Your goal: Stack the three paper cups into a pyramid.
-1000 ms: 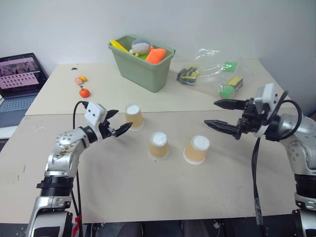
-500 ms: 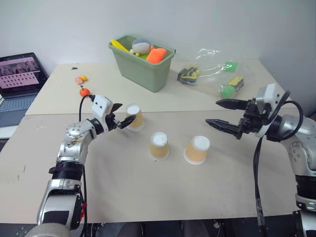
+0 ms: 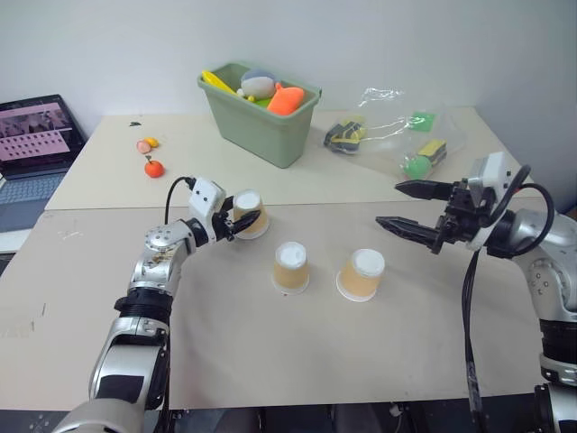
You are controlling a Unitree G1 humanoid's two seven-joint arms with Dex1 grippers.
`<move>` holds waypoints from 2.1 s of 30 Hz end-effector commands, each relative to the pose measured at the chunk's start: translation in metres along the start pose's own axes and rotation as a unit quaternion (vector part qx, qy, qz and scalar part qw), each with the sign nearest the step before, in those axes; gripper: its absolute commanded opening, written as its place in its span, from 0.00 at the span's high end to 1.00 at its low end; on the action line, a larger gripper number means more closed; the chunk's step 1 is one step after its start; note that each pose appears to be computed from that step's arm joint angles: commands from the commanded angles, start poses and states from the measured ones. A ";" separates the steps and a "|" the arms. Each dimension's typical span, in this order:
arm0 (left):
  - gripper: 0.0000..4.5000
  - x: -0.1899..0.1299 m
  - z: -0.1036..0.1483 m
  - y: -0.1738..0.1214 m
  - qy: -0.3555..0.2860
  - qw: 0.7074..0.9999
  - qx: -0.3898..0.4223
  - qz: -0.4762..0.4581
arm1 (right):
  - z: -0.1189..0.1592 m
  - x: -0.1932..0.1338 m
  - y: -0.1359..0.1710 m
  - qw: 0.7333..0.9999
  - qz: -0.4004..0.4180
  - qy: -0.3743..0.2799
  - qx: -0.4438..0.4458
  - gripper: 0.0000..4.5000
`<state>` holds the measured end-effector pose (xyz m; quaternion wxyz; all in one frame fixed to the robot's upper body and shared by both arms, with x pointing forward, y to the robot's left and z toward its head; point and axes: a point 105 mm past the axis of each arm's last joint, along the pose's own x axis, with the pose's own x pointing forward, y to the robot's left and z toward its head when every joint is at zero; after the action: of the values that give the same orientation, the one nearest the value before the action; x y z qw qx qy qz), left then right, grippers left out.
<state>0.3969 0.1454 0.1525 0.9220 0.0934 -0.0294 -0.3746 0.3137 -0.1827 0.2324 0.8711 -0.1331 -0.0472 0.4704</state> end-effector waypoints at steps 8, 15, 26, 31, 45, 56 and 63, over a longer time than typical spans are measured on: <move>0.45 -0.070 0.028 -0.023 0.004 0.995 0.022 -0.094 | 0.015 -0.006 -0.006 1.000 -0.010 -0.019 -0.016 0.00; 0.45 -0.067 0.023 -0.046 0.008 0.991 0.022 -0.135 | 0.014 -0.002 -0.009 1.000 -0.007 -0.021 -0.016 0.00; 0.45 -0.058 0.015 -0.053 0.017 0.989 0.011 -0.150 | 0.017 -0.007 -0.010 0.999 -0.017 -0.022 -0.022 0.00; 0.45 -0.056 0.009 -0.056 0.033 0.985 0.015 -0.170 | 0.016 -0.010 -0.012 0.999 -0.026 -0.022 -0.022 0.00; 0.01 -0.058 0.006 -0.063 0.045 0.981 0.004 -0.190 | 0.016 -0.010 -0.012 0.999 -0.033 -0.025 -0.020 0.00; 0.01 -0.066 0.087 -0.037 -0.011 0.983 0.045 -0.176 | 0.013 -0.013 -0.019 0.999 -0.038 -0.022 -0.013 0.00; 0.01 -0.073 0.155 -0.046 -0.089 0.976 0.000 -0.201 | -0.022 -0.034 -0.028 0.997 -0.069 0.035 -0.005 0.00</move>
<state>0.3045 0.1436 0.2711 0.8276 0.0727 -0.0539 -0.5540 0.3246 -0.2170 0.2153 0.8979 -0.1243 -0.0167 0.4221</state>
